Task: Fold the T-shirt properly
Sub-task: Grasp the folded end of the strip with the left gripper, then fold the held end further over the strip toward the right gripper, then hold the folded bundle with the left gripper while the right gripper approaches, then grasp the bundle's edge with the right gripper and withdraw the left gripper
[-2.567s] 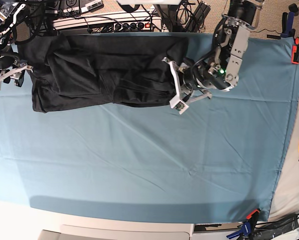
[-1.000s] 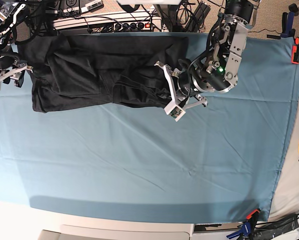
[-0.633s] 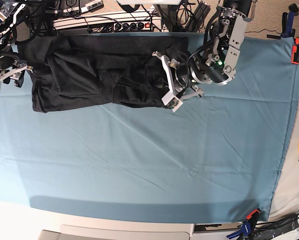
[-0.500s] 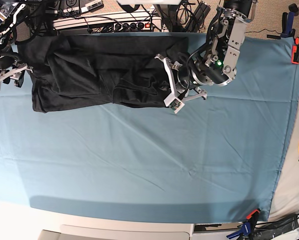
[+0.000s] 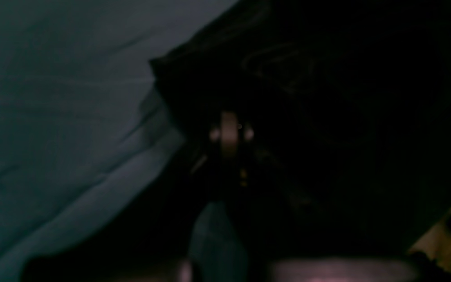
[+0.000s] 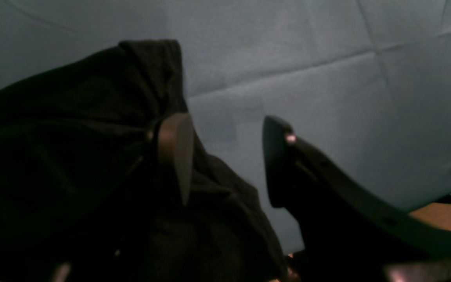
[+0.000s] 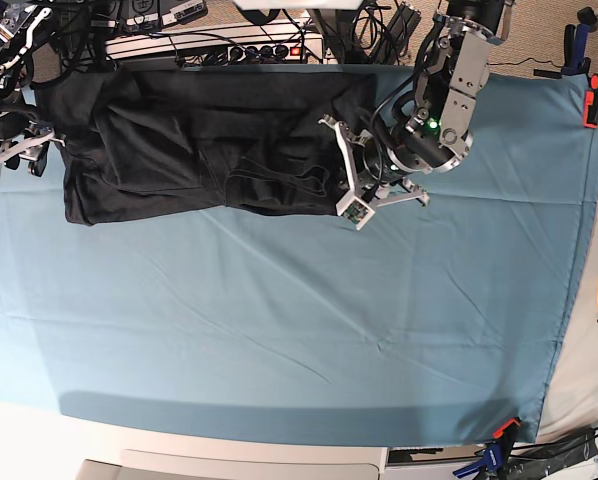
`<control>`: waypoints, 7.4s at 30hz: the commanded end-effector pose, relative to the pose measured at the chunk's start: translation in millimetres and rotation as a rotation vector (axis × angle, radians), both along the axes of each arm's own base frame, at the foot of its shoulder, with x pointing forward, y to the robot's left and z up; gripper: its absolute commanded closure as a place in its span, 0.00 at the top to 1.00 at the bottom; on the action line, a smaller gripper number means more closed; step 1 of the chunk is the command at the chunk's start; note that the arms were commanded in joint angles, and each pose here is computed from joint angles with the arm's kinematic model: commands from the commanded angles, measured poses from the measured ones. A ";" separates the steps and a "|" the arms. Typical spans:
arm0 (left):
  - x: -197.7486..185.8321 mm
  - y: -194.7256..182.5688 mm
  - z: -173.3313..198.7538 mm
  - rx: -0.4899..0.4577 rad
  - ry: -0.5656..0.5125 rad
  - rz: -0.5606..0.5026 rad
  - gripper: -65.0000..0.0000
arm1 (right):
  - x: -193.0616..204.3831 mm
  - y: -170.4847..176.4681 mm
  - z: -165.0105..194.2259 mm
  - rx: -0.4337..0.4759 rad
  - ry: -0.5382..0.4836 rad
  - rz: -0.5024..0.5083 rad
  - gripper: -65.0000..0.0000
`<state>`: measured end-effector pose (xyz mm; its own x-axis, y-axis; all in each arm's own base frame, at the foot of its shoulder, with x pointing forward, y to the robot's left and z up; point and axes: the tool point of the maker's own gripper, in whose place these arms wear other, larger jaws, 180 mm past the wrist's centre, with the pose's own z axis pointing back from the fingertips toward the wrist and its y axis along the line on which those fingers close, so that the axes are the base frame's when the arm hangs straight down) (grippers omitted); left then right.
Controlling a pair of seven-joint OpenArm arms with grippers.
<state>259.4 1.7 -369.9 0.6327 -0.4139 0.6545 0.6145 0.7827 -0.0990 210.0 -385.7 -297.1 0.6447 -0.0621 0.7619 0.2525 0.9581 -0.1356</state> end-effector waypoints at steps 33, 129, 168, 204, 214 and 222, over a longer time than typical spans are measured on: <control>-49.1 -63.8 14.8 -0.317 0.150 -0.073 0.00 | 9.8 -1.9 17.4 -0.014 -0.065 0.017 0.44; -96.3 -110.6 35.2 -0.165 -0.049 -0.410 0.00 | 12.3 -1.5 19.7 -0.014 -0.079 0.019 0.44; -100.1 -108.5 31.4 -0.111 -0.095 -0.487 0.44 | 1.0 -26.3 9.9 -0.055 -0.007 -0.070 0.46; -96.5 -102.1 25.5 -0.065 -0.104 -0.453 0.44 | 22.9 34.8 -78.1 0.687 0.181 0.189 0.57; -96.4 -102.0 25.4 -0.065 -0.105 -0.453 0.44 | 32.4 44.0 -65.1 0.727 0.102 0.245 0.00; -84.1 -92.0 21.4 0.006 -0.138 -0.408 0.44 | 54.5 67.2 -20.8 0.797 -0.104 0.380 0.00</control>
